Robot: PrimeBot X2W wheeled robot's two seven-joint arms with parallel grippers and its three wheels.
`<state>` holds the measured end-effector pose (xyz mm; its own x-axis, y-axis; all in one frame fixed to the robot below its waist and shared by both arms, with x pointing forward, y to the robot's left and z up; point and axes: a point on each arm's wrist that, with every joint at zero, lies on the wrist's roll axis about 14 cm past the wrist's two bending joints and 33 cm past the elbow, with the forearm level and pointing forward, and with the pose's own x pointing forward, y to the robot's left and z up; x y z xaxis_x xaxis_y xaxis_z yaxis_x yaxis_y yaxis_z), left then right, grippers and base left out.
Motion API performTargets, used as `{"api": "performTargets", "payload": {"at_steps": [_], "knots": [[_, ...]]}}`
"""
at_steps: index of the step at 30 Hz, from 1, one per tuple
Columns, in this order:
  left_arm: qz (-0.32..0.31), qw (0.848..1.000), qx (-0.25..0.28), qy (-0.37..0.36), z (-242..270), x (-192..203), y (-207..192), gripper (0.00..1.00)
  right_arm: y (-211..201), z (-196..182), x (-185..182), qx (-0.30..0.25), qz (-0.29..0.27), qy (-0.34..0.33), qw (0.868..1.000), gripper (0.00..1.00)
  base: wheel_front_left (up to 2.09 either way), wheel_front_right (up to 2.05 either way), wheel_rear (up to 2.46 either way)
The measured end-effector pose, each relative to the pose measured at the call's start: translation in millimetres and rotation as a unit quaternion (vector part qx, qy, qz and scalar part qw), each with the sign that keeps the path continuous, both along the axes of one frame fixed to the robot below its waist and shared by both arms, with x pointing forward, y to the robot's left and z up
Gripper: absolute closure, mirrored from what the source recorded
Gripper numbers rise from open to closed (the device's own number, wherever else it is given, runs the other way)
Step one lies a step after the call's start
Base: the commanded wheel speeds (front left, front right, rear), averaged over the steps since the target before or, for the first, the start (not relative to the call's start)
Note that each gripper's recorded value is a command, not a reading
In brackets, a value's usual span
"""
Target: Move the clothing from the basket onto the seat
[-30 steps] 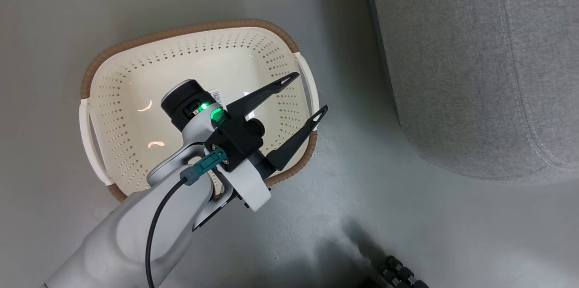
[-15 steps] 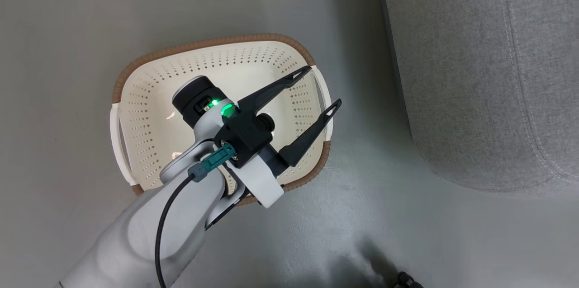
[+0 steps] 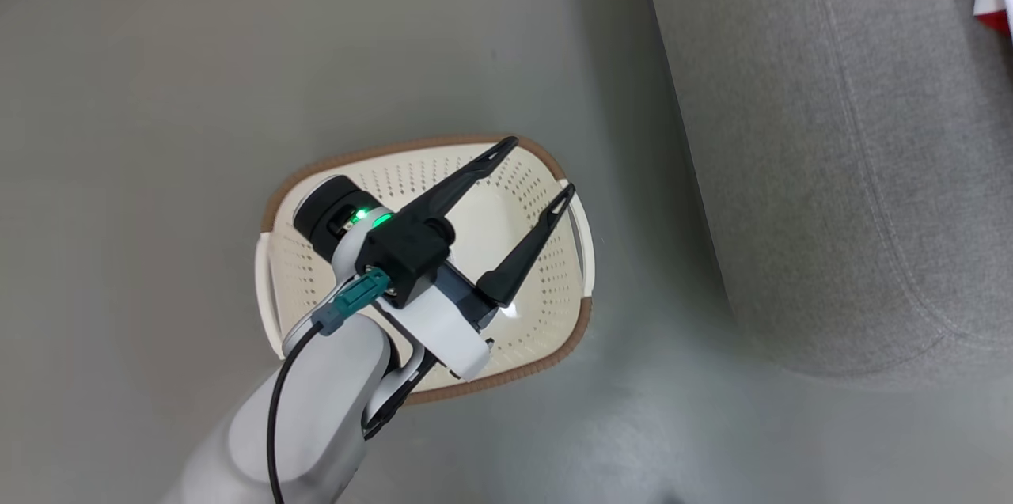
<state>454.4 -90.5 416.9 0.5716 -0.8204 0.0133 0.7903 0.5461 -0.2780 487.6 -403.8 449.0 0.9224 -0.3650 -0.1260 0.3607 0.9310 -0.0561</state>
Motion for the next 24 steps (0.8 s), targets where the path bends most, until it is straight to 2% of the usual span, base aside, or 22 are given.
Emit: {"api": "performTargets", "payload": {"at_steps": [6, 13, 17, 24], "knots": [[0.065, 0.998, 0.004, -0.004, 19, 6, 30, 0.0, 49, 22, 5, 0.02, 0.057, -0.044, 0.997, 0.0, 0.0, 0.0, 0.0], [0.151, 0.988, 0.024, -0.005, 30, 6, 81, 0.0, 108, 45, 6, 0.04, 0.126, -0.08, 0.988, 0.0, 0.0, 0.0, 0.0], [0.208, 0.978, 0.035, -0.013, 40, 5, 117, 0.0, 136, 51, 1, 0.051, 0.158, -0.089, 0.982, 0.0, 0.0, 0.0, 0.0], [0.309, 0.95, 0.049, -0.021, 53, -7, 185, 0.0, 187, 56, -12, 0.079, 0.212, -0.096, 0.969, 0.0, 0.0, 0.0, 0.0]]}}
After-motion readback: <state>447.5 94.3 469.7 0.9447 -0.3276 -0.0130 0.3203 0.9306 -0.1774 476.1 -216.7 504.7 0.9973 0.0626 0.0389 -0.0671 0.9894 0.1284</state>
